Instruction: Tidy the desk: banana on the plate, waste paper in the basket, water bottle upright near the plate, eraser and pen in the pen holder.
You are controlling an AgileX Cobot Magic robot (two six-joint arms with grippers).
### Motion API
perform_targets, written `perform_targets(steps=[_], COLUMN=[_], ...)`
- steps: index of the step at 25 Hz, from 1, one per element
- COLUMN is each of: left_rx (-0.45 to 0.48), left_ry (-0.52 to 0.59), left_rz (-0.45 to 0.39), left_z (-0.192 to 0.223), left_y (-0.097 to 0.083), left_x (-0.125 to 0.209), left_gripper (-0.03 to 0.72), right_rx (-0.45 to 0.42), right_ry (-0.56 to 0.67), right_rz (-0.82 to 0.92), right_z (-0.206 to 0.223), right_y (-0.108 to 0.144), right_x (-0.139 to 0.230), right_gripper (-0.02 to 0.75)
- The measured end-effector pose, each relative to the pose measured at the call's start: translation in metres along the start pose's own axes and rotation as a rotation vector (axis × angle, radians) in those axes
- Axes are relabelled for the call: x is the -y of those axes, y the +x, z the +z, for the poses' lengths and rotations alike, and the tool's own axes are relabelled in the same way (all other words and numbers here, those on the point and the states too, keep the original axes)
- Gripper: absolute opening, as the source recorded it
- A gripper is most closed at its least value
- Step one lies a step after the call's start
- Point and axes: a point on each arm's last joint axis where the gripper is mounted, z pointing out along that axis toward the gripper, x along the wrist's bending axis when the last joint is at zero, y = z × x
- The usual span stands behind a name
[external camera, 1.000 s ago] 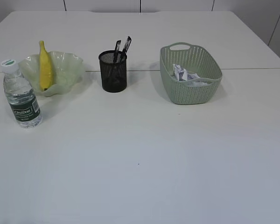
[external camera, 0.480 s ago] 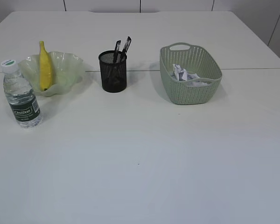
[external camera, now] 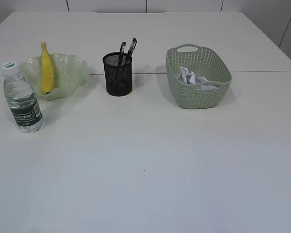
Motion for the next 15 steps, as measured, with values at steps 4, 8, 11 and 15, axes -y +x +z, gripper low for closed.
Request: perform_targets(steps=[4, 8, 11, 15], left_rx=[-0.026, -0.056, -0.060, -0.060], left_ry=[-0.003, -0.008, -0.008, -0.008], left_rz=[-0.015, -0.032, -0.034, -0.034], left_z=[-0.0001, -0.0003, -0.0003, -0.0003], left_y=[-0.0003, -0.0006, -0.0007, -0.0007], left_x=[0.0001, 0.0001, 0.0001, 0.0001], left_gripper=[0.519, 0.518, 0.507, 0.510], right_rx=[-0.002, -0.002, -0.003, -0.012], right_ry=[0.000, 0.000, 0.000, 0.000], right_rz=[0.001, 0.001, -0.010, -0.034], right_z=[0.0000, 0.0000, 0.0000, 0.0000], right_y=[0.0002, 0.0002, 0.0003, 0.0011], right_x=[0.0000, 0.0000, 0.0000, 0.0000], right_gripper=[0.354, 0.354, 0.354, 0.354])
